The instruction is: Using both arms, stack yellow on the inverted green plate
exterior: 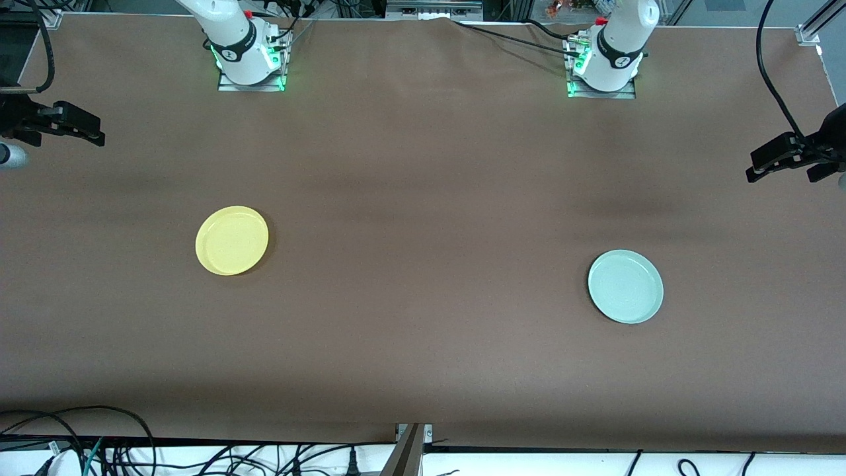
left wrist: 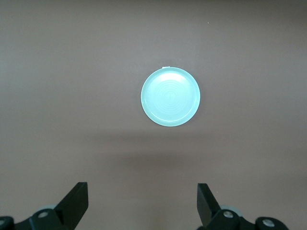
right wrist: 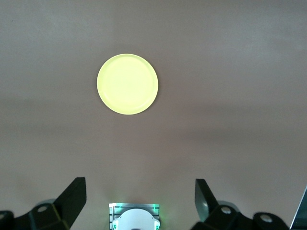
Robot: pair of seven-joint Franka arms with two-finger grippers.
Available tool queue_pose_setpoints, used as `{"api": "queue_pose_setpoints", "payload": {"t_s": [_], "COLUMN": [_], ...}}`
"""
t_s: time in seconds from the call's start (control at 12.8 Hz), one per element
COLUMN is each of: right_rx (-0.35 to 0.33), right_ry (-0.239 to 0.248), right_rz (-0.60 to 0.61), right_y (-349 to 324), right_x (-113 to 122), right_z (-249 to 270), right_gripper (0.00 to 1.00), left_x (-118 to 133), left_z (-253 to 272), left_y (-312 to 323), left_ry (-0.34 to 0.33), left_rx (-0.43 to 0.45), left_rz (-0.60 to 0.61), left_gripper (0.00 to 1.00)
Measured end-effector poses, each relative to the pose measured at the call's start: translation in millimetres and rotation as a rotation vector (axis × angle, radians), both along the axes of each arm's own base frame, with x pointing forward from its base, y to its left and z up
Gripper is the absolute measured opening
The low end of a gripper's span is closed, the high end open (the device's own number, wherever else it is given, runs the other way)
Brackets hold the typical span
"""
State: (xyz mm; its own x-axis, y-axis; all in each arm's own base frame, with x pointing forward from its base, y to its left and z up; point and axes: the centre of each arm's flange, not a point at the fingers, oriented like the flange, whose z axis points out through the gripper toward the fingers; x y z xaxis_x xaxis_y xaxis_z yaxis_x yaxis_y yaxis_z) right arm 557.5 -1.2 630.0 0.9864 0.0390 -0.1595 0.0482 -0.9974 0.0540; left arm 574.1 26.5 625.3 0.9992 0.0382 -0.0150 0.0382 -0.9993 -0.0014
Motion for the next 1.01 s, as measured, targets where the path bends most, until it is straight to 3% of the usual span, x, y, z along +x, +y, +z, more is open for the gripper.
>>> {"api": "queue_pose_setpoints", "payload": {"t_s": [1.01], "right_rx": [-0.001], "right_ry": [0.003], "right_rz": [-0.002], "right_y": [-1.0], "right_x": [1.2], "right_z": [-2.1], "right_gripper": [1.00], "left_x": [-0.1], "left_z": [0.0], "left_y": [1.6], "left_ry": [0.000], "left_rx": [0.001], "left_rz": [0.003], "left_gripper": [1.00]}}
